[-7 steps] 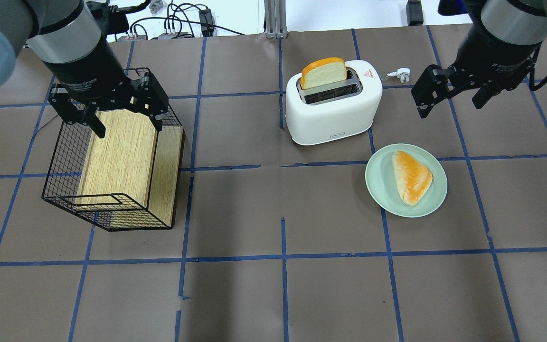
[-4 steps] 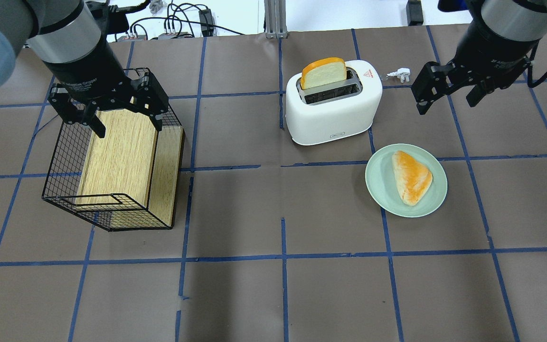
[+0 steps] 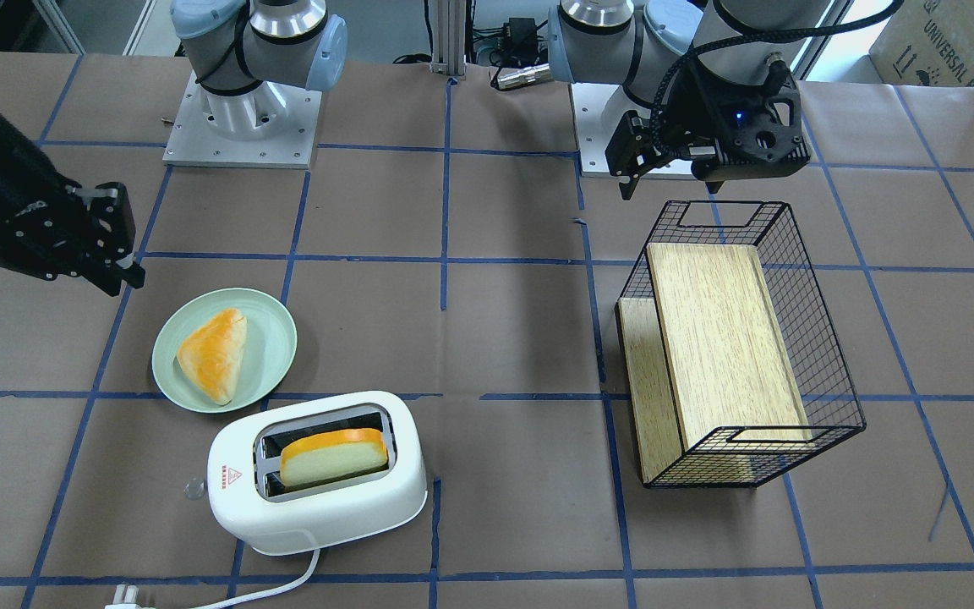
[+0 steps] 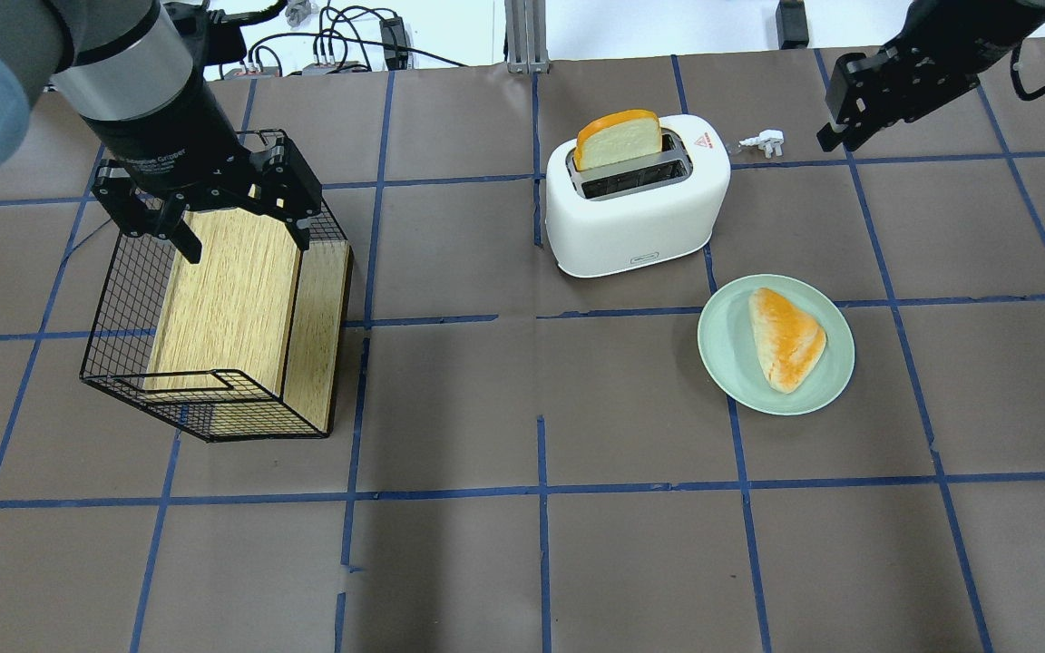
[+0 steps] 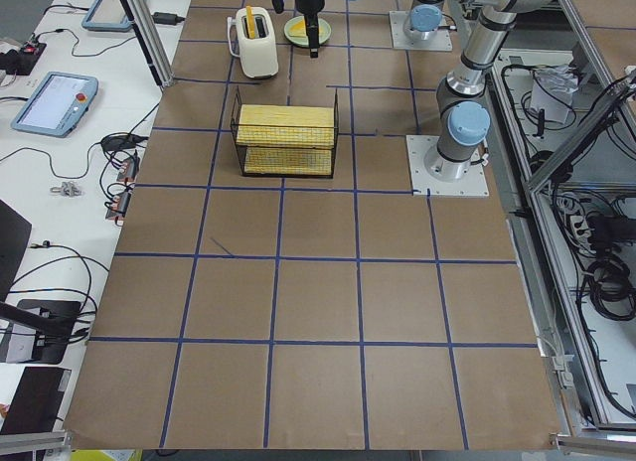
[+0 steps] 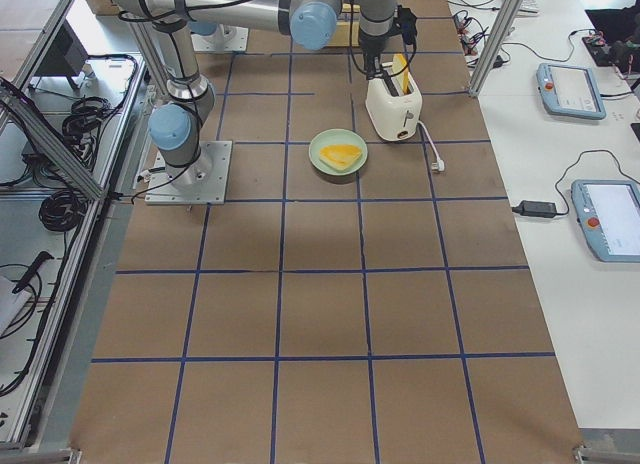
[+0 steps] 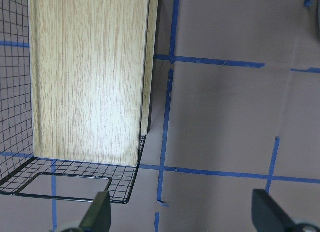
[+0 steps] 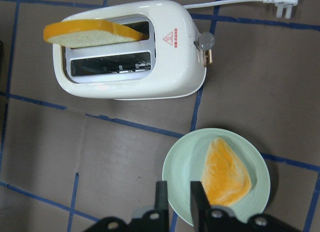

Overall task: Press toaster with right arm
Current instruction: 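Move the right gripper from above the plate toward the toaster's gold lever, then lower the right gripper onto the top of the toaster's gold lever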

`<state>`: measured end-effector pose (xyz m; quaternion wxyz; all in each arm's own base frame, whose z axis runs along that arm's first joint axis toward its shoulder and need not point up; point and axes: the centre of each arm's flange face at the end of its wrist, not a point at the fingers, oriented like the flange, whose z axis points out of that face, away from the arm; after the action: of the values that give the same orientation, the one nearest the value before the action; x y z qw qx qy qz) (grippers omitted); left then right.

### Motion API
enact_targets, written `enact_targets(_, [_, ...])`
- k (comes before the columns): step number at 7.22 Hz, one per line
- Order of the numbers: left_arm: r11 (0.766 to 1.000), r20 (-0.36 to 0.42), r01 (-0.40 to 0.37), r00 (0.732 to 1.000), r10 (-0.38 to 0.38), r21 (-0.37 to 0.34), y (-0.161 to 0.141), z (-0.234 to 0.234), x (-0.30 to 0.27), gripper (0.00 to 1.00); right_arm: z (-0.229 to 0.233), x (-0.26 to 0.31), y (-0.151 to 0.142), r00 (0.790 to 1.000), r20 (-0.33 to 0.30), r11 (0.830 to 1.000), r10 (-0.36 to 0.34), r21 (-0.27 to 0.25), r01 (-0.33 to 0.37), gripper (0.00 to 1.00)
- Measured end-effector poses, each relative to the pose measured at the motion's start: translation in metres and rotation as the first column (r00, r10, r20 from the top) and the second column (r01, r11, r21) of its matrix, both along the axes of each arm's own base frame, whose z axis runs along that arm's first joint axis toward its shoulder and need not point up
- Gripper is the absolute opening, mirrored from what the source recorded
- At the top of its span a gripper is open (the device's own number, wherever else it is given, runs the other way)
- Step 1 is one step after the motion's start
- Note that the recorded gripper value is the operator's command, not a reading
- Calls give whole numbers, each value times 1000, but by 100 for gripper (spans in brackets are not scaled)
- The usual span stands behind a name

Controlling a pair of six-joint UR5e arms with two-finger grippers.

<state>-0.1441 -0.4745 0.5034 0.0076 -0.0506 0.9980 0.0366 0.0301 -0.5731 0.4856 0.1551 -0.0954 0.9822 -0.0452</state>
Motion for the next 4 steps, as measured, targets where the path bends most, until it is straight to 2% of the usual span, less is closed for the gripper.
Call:
enact_targets(2, [1000, 0, 0, 1000, 0, 0, 0, 0, 0, 100, -34, -9, -46, 996, 88, 999, 6, 32, -9, 4])
enact_targets(4, [1000, 0, 0, 1000, 0, 0, 0, 0, 0, 100, -87, -14, -78, 990, 141, 996, 18, 87, -30, 4])
